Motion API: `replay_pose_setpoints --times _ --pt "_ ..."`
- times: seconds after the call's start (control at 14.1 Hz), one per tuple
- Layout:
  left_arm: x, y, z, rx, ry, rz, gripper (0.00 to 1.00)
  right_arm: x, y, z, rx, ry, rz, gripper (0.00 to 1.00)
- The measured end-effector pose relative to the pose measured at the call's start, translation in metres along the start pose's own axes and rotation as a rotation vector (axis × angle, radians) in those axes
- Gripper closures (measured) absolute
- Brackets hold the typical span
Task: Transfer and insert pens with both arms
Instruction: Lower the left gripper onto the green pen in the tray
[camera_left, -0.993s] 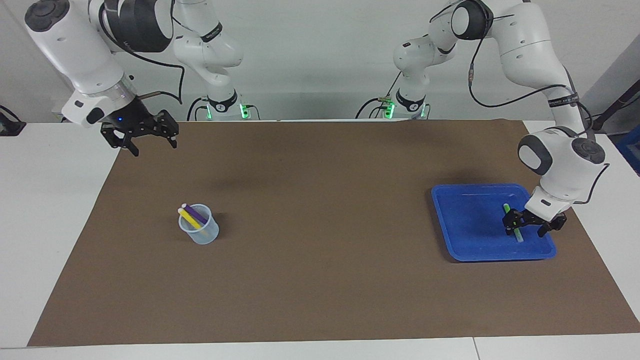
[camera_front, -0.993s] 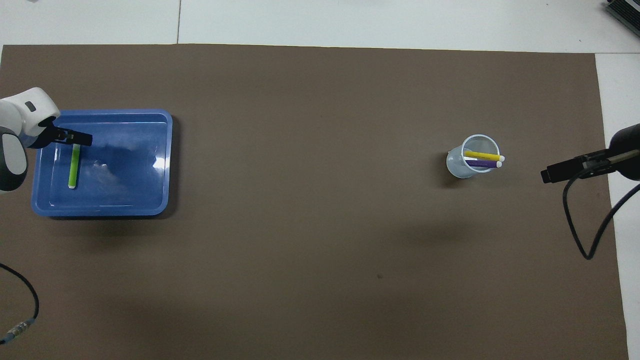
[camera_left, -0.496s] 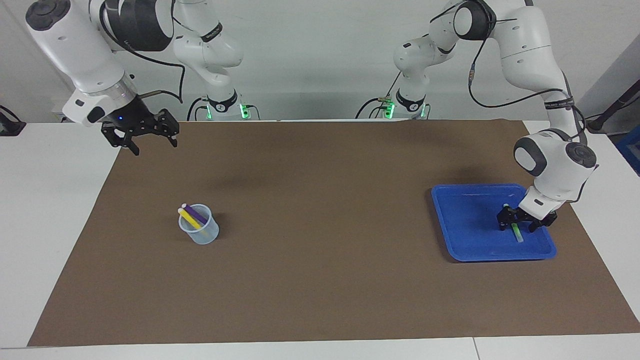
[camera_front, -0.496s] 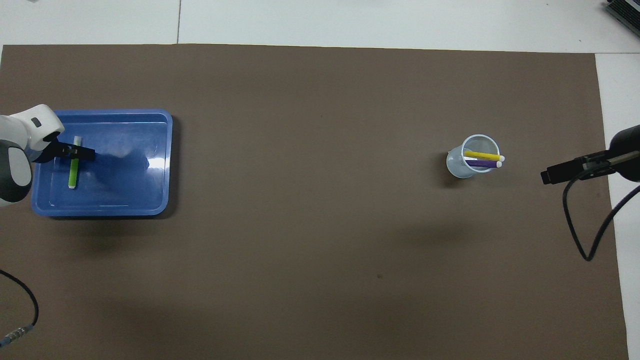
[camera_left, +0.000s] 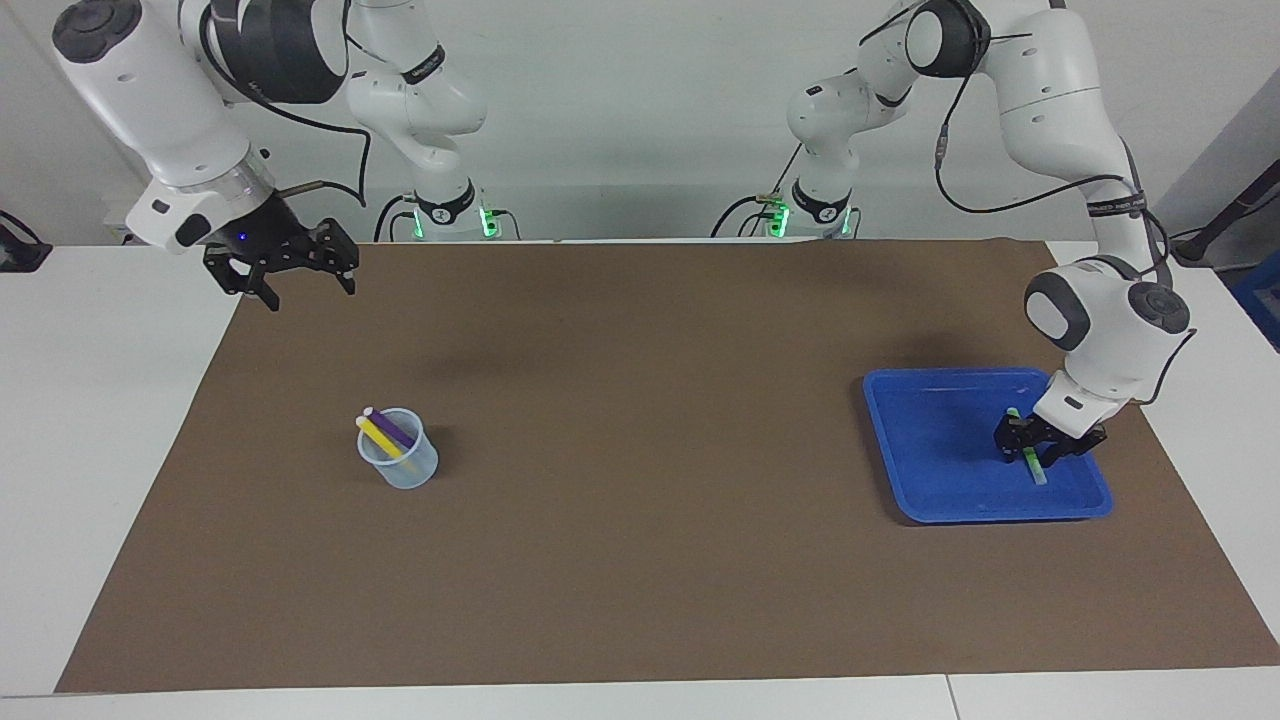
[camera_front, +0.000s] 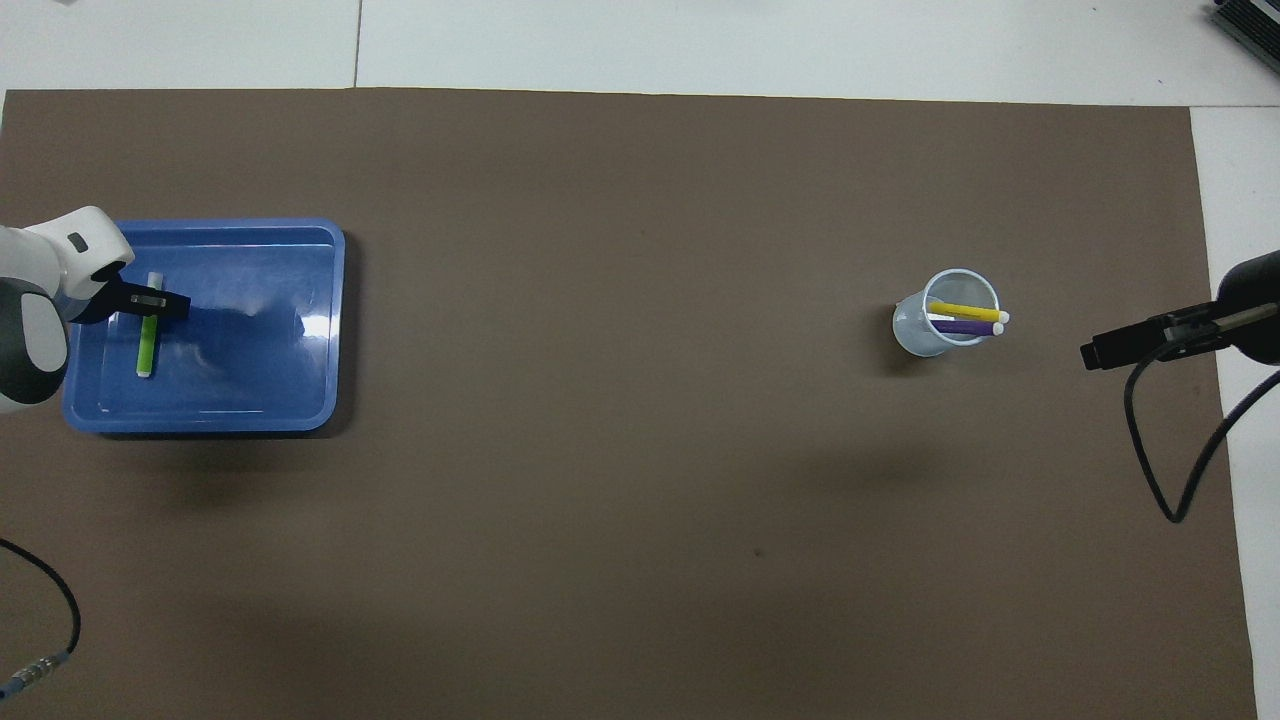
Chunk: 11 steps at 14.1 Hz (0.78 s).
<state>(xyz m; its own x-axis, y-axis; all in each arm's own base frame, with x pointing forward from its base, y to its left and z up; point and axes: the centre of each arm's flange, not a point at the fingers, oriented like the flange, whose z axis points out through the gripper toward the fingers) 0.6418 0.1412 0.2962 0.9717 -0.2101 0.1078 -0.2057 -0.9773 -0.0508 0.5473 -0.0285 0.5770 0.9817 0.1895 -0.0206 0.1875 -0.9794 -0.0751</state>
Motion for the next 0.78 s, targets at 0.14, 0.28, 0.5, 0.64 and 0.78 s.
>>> replay_pose_setpoints --times 0.14,0.28,0.5,0.64,0.78 --pt "0.000 0.000 -0.001 0.000 0.001 0.000 0.64 0.000 0.000 0.000 0.000 -0.001 0.000 0.00" --pt "0.000 0.000 -0.005 0.004 0.006 0.000 0.82 0.000 0.000 0.000 0.000 -0.001 0.000 0.00" --pt "0.000 0.002 -0.004 0.002 0.002 0.003 0.82 0.000 -0.001 0.001 0.000 -0.002 -0.001 0.00" --pt "0.003 0.004 -0.006 -0.004 -0.012 0.008 0.82 0.000 -0.001 0.001 0.001 -0.003 -0.001 0.00" --pt "0.009 0.004 -0.015 -0.010 -0.026 0.012 0.82 -0.001 -0.001 0.002 0.001 -0.004 -0.001 0.00"
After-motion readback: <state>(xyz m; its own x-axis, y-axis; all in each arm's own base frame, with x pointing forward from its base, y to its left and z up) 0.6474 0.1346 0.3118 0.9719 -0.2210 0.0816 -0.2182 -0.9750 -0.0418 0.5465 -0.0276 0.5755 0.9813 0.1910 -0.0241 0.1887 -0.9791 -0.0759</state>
